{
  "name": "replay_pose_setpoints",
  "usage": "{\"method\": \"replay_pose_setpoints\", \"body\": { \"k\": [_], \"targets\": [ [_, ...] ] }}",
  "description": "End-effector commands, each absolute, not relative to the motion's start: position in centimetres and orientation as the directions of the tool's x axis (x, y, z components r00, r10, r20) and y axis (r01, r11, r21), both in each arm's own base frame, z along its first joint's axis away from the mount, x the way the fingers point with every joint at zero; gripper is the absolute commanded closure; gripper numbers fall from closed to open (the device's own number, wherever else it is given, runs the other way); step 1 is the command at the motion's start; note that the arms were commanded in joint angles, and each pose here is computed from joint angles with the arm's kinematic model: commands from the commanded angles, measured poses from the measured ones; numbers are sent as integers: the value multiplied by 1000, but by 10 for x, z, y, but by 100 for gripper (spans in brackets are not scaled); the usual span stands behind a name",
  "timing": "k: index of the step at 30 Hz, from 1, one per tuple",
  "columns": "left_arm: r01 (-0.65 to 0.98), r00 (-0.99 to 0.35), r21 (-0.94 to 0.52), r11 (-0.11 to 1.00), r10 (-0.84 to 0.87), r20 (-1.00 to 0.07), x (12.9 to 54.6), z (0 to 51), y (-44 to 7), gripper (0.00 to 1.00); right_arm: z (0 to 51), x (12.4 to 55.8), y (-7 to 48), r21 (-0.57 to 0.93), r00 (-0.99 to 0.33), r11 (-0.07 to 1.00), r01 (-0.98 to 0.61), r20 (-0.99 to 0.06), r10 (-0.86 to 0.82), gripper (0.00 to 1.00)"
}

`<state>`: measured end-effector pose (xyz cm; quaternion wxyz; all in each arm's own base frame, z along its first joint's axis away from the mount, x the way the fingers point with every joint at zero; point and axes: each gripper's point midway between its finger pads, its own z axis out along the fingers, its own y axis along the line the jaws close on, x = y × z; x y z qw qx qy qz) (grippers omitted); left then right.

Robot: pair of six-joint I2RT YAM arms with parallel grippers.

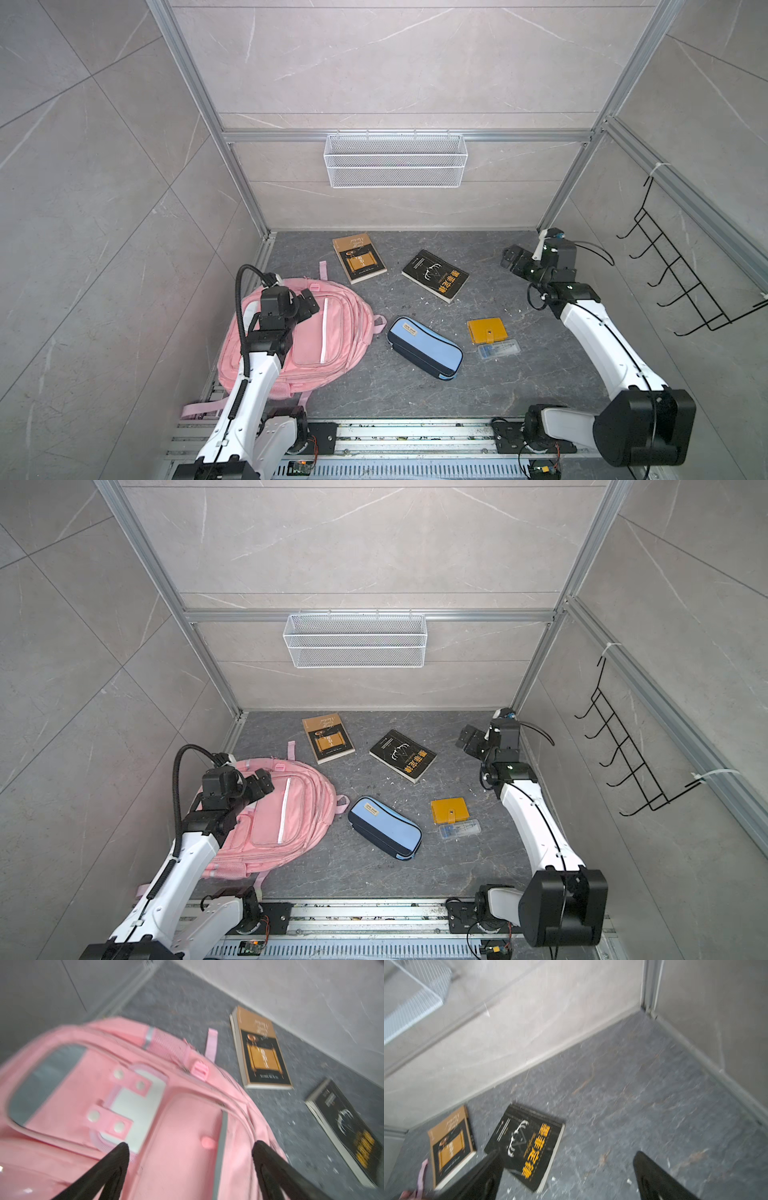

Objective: Pack the student bag

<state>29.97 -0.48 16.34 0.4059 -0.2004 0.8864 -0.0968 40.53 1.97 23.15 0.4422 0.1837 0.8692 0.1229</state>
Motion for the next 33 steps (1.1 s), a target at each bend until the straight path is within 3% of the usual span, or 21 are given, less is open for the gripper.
{"method": "replay_pose_setpoints", "body": {
  "k": [1,5,8,14,22,26,33],
  "targets": [
    [-278,-765,-465,841,-486,-423,261,145,-49,0,172,353,84,374,-804,894,246,-437,404,0],
    [-252,-838,-456,853,-428,-338,252,145,-68,2,170,346,159,407,-871,905,122,-394,294,0],
    [-287,-832,-434,854,-447,-329,252,143,-63,10,165,338,208,410,-911,912,32,-363,195,0],
    [-275,-854,-413,868,-418,-310,264,139,-65,12,159,321,283,460,-945,875,-152,-328,9,0],
    [-290,-864,-409,865,-420,-278,273,128,-71,15,154,301,338,594,-954,755,-279,-262,-146,0],
    [-329,-864,-405,853,-445,-236,269,122,-71,14,154,271,364,563,-917,725,-398,-273,-291,0],
    [-316,-877,-447,837,-437,-198,270,119,-82,14,142,212,391,685,-921,628,-370,-185,-341,0]
  ]
}}
